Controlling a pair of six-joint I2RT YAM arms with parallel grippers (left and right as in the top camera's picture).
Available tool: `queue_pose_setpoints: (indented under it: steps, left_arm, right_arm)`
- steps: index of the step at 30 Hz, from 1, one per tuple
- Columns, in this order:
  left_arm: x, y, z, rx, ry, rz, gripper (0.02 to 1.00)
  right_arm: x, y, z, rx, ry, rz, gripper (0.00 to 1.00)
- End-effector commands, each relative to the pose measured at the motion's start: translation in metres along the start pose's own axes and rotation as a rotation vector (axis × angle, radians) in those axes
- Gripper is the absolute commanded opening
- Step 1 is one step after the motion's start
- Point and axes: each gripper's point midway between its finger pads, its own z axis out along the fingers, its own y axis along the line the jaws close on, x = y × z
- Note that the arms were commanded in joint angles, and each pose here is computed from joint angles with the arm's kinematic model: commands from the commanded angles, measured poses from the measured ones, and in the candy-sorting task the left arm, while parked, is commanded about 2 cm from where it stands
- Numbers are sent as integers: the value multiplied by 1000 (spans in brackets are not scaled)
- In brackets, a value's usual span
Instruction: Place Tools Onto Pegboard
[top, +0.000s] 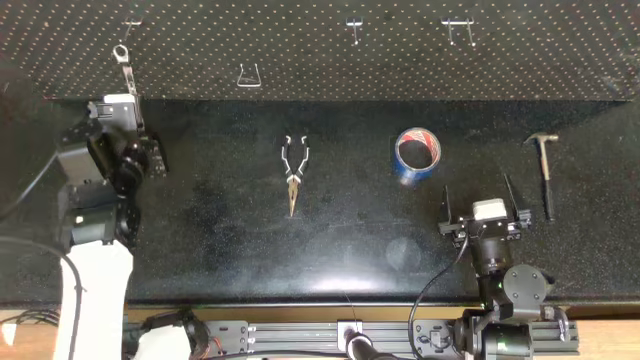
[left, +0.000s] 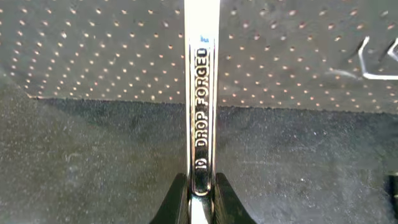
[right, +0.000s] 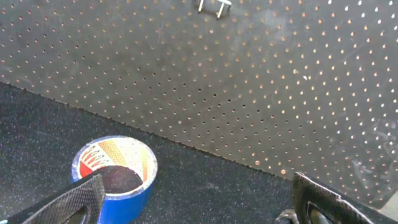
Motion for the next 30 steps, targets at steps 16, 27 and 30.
queue_pose_setpoints:
  steps: [16, 27, 30]
  left_arm:
    - [-12, -1, 55, 38, -47, -38, 27]
    - [64, -107, -17, 295, 280, 66, 993]
    - [96, -176, -31, 362, 466, -223, 993]
  right_arm:
    - [1, 2, 0, -5, -1, -7, 976]
    - [1, 2, 0, -5, -1, -7, 976]
    - [1, 2, 0, -5, -1, -7, 976]
